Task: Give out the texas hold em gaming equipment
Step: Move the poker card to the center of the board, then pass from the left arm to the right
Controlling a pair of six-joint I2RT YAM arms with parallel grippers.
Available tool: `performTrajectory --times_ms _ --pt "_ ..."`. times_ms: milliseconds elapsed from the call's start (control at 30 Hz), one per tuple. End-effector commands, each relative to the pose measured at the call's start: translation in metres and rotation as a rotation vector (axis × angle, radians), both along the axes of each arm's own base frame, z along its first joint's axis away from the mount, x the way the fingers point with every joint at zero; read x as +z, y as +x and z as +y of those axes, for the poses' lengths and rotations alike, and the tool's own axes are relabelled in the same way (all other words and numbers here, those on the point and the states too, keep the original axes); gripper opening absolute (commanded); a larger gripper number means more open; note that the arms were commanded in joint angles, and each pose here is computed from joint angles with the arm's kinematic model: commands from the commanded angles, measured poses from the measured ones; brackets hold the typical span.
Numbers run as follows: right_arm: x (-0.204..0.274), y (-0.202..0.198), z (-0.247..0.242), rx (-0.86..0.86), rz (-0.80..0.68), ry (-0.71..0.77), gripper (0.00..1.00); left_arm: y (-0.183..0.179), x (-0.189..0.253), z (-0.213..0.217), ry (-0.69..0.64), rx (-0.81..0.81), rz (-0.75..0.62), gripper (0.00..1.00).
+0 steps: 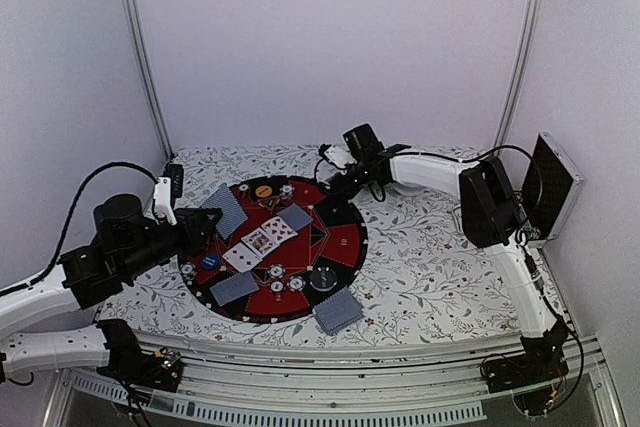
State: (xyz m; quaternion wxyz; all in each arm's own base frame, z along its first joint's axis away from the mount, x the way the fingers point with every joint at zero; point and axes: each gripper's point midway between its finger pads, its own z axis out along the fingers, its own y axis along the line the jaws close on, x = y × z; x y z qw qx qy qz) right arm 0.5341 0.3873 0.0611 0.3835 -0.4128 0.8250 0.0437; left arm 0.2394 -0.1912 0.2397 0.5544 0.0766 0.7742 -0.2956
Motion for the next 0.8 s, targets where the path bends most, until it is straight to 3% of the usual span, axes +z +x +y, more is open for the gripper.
performTrajectory --times_ms 0,67,267,433,533,767 --pt "0.151 -0.041 0.033 0.160 -0.095 0.291 0.71 0.000 0.014 -0.006 -0.021 -0.040 -0.043 0.00" --pt "0.172 -0.082 0.048 0.293 -0.060 0.384 0.78 -0.002 0.019 -0.010 -0.034 -0.066 -0.057 0.00" --pt "0.232 -0.223 0.081 0.738 0.061 0.707 0.82 -0.012 0.036 -0.021 -0.092 -0.150 -0.107 0.00" --pt "0.237 -0.274 0.104 0.849 0.228 0.837 0.86 -0.022 0.051 -0.026 -0.148 -0.205 -0.140 0.00" --pt "0.230 -0.286 0.120 0.861 0.276 0.850 0.78 -0.029 0.059 -0.028 -0.184 -0.243 -0.165 0.00" --pt "0.229 -0.314 0.130 1.016 0.437 0.894 0.48 -0.031 0.060 -0.029 -0.201 -0.258 -0.174 0.00"
